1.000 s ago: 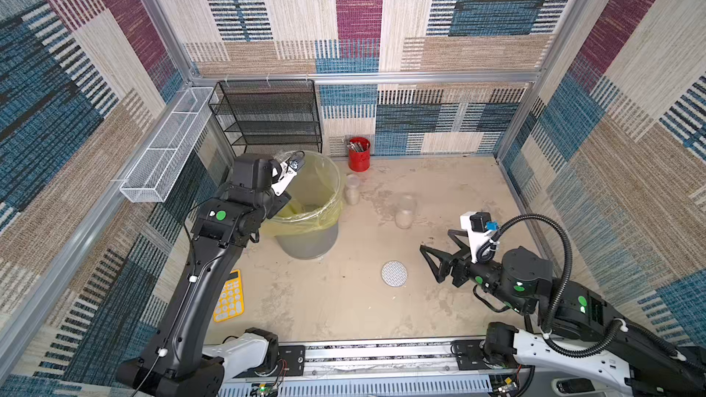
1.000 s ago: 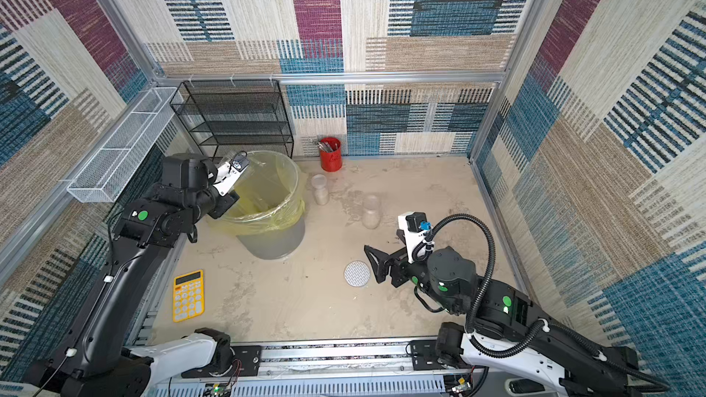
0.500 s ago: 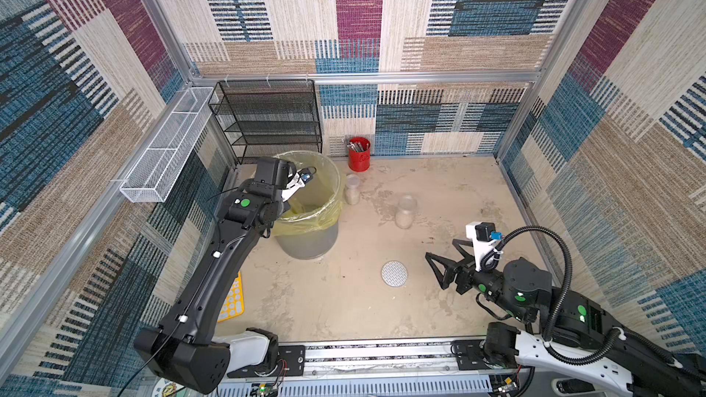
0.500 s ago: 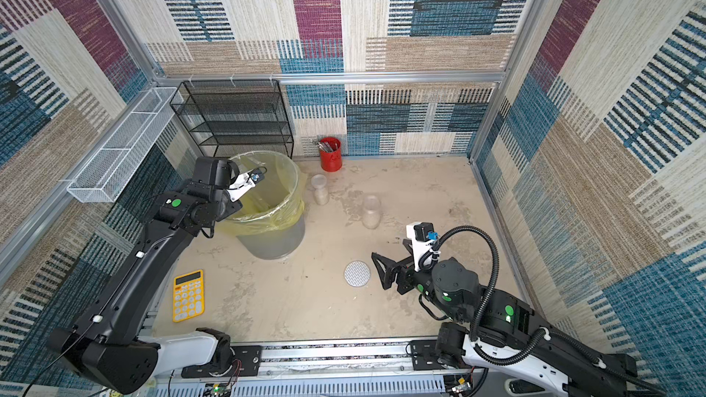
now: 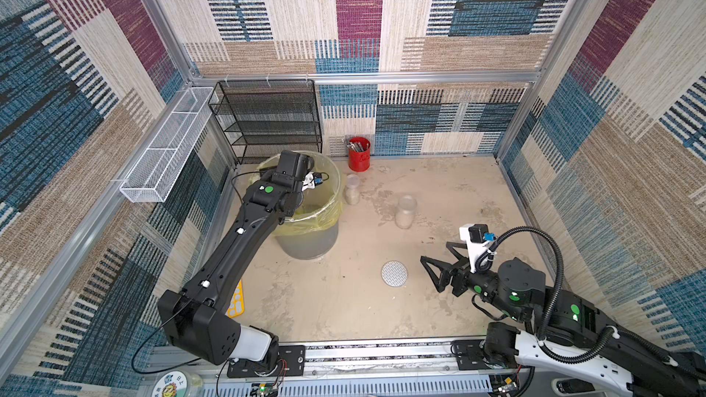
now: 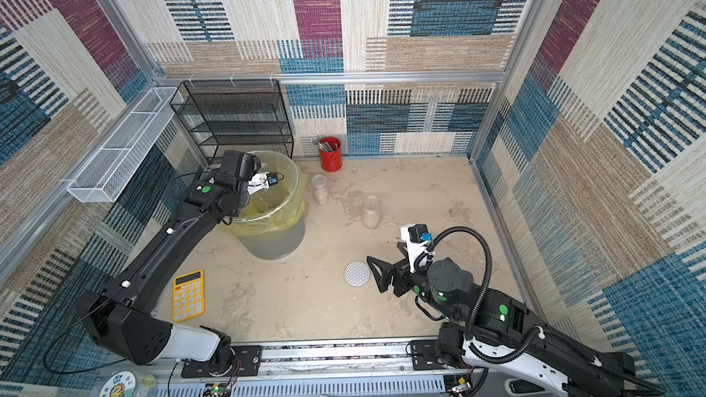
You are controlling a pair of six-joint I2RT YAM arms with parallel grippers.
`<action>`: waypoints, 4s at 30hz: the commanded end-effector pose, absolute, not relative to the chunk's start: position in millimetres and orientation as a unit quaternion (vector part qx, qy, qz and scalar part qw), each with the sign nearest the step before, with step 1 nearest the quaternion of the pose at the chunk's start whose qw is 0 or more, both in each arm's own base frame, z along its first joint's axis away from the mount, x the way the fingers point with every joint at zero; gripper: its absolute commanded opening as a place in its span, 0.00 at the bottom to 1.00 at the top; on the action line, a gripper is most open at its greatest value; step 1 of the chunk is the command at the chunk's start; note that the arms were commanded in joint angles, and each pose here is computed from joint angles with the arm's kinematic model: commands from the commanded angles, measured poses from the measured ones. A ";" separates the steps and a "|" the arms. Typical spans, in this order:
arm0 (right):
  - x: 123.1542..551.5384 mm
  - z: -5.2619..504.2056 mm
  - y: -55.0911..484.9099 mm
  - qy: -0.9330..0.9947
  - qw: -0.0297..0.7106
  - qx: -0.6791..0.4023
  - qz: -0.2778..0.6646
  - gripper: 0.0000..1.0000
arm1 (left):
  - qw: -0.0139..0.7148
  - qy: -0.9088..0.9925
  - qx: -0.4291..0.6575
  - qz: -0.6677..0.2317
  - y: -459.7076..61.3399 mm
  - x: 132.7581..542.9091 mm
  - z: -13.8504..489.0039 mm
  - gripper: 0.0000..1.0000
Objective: Empty moldy rice from jars
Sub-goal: Pour the moldy rice from the jar into the trash bin.
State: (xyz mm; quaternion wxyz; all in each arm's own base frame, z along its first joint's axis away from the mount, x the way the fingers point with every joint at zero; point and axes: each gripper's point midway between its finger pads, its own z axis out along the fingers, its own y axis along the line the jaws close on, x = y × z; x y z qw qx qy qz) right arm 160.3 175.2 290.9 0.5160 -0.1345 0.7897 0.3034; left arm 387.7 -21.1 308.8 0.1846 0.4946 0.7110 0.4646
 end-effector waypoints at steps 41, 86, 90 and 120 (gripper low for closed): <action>154.6 300.7 168.3 0.769 0.530 -0.119 0.337 0.99 | 0.106 0.630 0.574 0.512 -27.7 365.4 314.6 0.15; 156.2 302.2 178.0 0.776 0.517 -0.123 0.339 0.99 | 0.136 0.650 0.539 0.518 -13.8 346.7 350.5 0.13; 157.4 304.6 182.3 0.770 0.523 -0.130 0.341 0.99 | 0.128 0.636 0.566 0.510 -43.6 354.6 336.8 0.11; 159.0 306.0 203.0 0.765 0.516 -0.148 0.355 0.99 | 0.180 0.664 0.509 0.517 -18.6 341.3 369.8 0.09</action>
